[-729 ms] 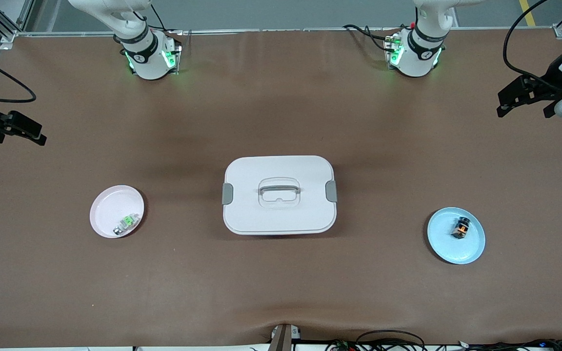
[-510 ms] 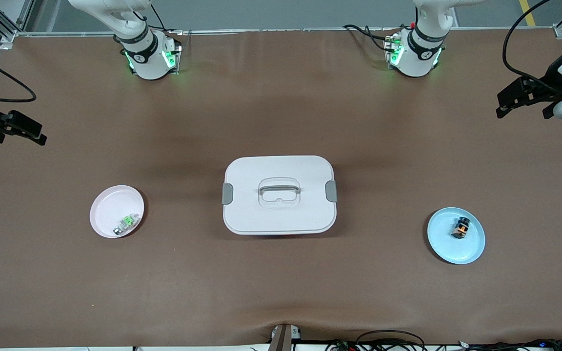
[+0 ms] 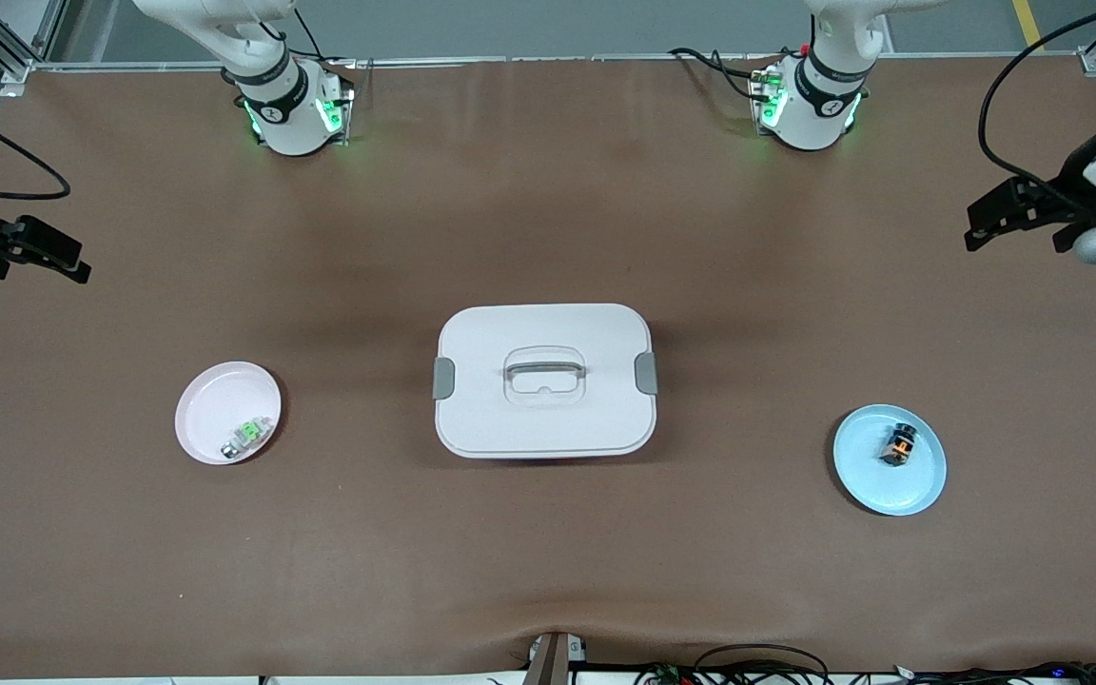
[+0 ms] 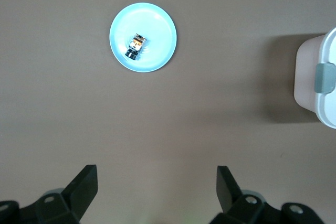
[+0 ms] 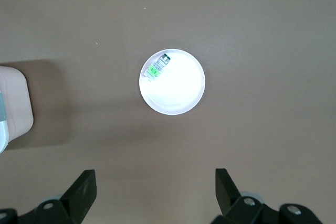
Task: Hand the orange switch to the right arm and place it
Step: 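Move the left gripper toward the light-blue plate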
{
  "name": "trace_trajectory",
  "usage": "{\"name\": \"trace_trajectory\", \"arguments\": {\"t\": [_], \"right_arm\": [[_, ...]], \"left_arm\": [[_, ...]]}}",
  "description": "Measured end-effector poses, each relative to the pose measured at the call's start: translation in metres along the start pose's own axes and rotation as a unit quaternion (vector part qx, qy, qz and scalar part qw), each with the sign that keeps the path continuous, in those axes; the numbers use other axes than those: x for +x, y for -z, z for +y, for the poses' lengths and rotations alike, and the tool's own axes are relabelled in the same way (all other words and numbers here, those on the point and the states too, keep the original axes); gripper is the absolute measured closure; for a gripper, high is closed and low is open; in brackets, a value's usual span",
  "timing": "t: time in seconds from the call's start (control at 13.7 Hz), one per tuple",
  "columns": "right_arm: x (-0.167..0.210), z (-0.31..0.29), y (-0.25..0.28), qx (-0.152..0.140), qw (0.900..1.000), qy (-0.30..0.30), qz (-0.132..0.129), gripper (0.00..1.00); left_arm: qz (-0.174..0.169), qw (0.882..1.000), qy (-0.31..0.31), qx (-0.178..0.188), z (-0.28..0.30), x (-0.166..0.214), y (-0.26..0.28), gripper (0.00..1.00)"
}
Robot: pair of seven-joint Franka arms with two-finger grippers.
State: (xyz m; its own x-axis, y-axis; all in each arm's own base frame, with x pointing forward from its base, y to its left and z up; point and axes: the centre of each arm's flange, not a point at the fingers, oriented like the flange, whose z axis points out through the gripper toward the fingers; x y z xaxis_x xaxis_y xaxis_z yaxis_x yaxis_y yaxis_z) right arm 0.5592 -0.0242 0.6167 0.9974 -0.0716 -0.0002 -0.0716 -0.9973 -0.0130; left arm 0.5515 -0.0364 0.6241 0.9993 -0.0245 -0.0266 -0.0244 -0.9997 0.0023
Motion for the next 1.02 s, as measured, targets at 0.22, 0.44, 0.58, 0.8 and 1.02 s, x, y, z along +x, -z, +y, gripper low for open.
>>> {"name": "trace_trajectory", "arguments": {"t": [0.22,0.44,0.58,0.8,1.02], "right_arm": [[0.000,0.000,0.000,0.000,1.000,0.000,-0.001,0.00],[0.000,0.000,0.000,0.000,1.000,0.000,-0.001,0.00],[0.000,0.000,0.000,0.000,1.000,0.000,-0.001,0.00],[0.000,0.001,0.000,0.000,1.000,-0.001,-0.001,0.00],[0.000,0.001,0.000,0.000,1.000,-0.001,-0.001,0.00]], "left_arm": [[-0.019,1.000,0.018,0.002,-0.022,0.019,-0.029,0.00],[-0.018,0.999,0.038,-0.001,-0.049,0.042,-0.060,0.00],[-0.011,0.999,0.052,-0.004,-0.069,0.058,-0.088,0.00],[0.007,0.996,0.084,-0.010,-0.100,0.077,-0.142,0.00],[0.003,0.990,0.139,-0.016,-0.105,0.091,-0.188,0.00]]}}
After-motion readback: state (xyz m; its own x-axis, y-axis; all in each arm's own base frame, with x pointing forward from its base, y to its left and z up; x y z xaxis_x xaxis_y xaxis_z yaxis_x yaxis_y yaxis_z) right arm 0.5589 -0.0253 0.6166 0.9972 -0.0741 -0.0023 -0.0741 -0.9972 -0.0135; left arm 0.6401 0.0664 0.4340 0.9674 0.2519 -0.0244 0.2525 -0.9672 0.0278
